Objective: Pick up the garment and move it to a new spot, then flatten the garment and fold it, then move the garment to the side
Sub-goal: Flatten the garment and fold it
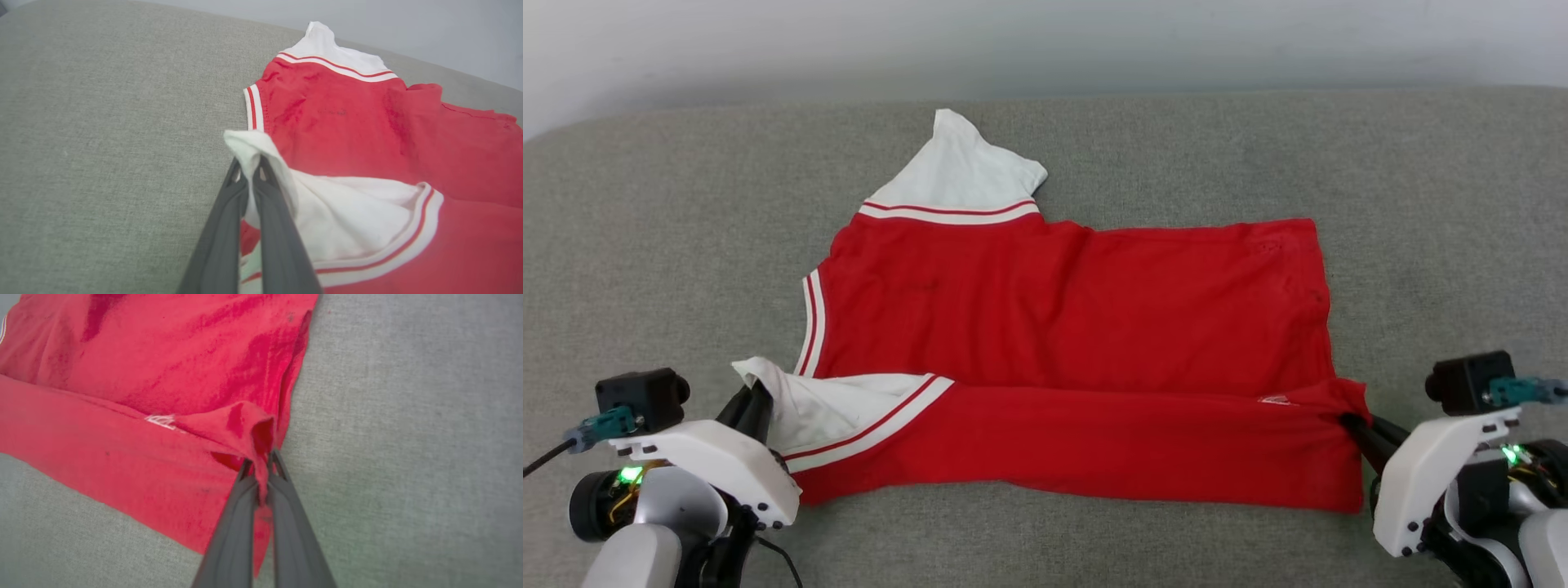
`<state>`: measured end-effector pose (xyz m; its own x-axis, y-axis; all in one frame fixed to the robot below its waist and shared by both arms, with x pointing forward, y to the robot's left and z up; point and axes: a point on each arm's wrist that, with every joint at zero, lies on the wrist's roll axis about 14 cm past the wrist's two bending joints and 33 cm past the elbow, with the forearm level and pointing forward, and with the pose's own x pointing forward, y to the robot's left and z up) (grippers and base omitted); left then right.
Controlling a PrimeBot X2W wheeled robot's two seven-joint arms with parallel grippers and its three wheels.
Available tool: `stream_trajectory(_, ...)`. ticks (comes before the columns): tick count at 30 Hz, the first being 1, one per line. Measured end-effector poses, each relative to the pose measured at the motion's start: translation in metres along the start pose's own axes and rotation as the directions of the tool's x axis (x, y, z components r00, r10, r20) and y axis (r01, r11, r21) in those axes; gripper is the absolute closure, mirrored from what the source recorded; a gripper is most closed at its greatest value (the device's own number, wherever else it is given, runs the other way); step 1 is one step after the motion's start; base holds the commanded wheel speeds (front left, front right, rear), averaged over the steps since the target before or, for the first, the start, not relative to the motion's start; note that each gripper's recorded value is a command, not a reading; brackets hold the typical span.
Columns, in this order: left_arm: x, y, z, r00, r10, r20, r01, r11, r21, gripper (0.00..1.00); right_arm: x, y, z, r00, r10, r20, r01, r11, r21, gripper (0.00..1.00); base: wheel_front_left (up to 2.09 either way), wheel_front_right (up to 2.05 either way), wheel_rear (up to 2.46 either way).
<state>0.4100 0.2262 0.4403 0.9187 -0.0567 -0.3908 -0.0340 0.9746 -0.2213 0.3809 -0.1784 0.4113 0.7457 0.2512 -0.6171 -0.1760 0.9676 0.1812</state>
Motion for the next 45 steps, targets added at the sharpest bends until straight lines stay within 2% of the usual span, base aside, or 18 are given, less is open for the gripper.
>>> stream_trajectory(6, 0.025, 0.001, -0.032, 0.992, -0.016, -0.122, 0.014, 1.0, -0.02, 1.0, 0.03, 0.001, -0.005, 0.999, 0.026, -0.042, -0.027, 0.999, -0.022, 1.0, 0.0, 0.0, 0.0)
stream_trajectory(8, 0.03, 0.002, -0.041, 0.988, -0.022, -0.156, 0.018, 0.999, -0.028, 0.56, 0.038, 0.0, -0.01, 0.998, 0.029, -0.051, -0.03, 0.999, -0.021, 1.0, 0.0, 0.0, 0.0)
stream_trajectory(9, 0.032, 0.002, -0.047, 0.983, -0.027, -0.179, 0.021, 0.999, -0.037, 0.2, 0.041, -0.001, -0.011, 0.998, 0.03, -0.051, -0.031, 0.999, -0.02, 0.77, 0.0, 0.0, 0.0)
stream_trajectory(10, 0.034, 0.002, -0.05, 0.981, -0.032, -0.189, 0.024, 0.999, -0.048, 0.0, 0.044, -0.001, -0.011, 0.998, 0.031, -0.046, -0.032, 0.999, -0.021, 0.38, 0.0, 0.0, 0.0)
stream_trajectory(11, 0.035, 0.002, -0.051, 0.981, -0.035, -0.193, 0.025, 0.998, -0.051, 0.0, 0.046, -0.002, -0.011, 0.999, 0.033, -0.039, -0.034, 0.999, -0.018, 0.0, 0.0, 0.0, 0.0)
stream_trajectory(18, 0.034, 0.007, -0.052, 0.979, -0.039, -0.202, 0.023, 0.996, -0.083, 0.0, 0.047, 0.002, -0.011, 0.998, 0.051, 0.034, -0.051, 0.999, -0.004, 0.0, 0.0, 0.0, 0.0)
stream_trajectory(24, 0.017, 0.017, -0.046, 0.973, -0.042, -0.227, 0.026, 0.997, -0.073, 0.0, 0.027, -0.005, 0.002, 0.981, 0.019, 0.192, -0.018, 1.0, -0.005, 0.0, 0.0, 0.0, 0.0)
stream_trajectory(31, -0.005, 0.029, -0.025, 0.963, -0.052, -0.265, 0.047, 0.999, -0.025, 0.0, -0.013, -0.005, 0.043, 0.885, -0.013, 0.466, 0.027, 0.999, -0.025, 0.0, 0.0, 0.0, 0.0)
stream_trajectory(38, -0.023, 0.033, -0.009, 0.929, -0.06, -0.366, 0.088, 0.994, 0.059, 0.0, -0.053, 0.0, 0.063, 0.792, -0.056, 0.608, 0.075, 0.997, -0.005, 0.0, 0.0, 0.0, 0.0)
stream_trajectory(45, -0.034, 0.029, -0.027, 0.843, -0.04, -0.537, 0.102, 0.991, 0.087, 0.0, -0.075, 0.004, 0.068, 0.762, -0.09, 0.641, 0.098, 0.995, 0.023, 0.0, 0.0, 0.0, 0.0)
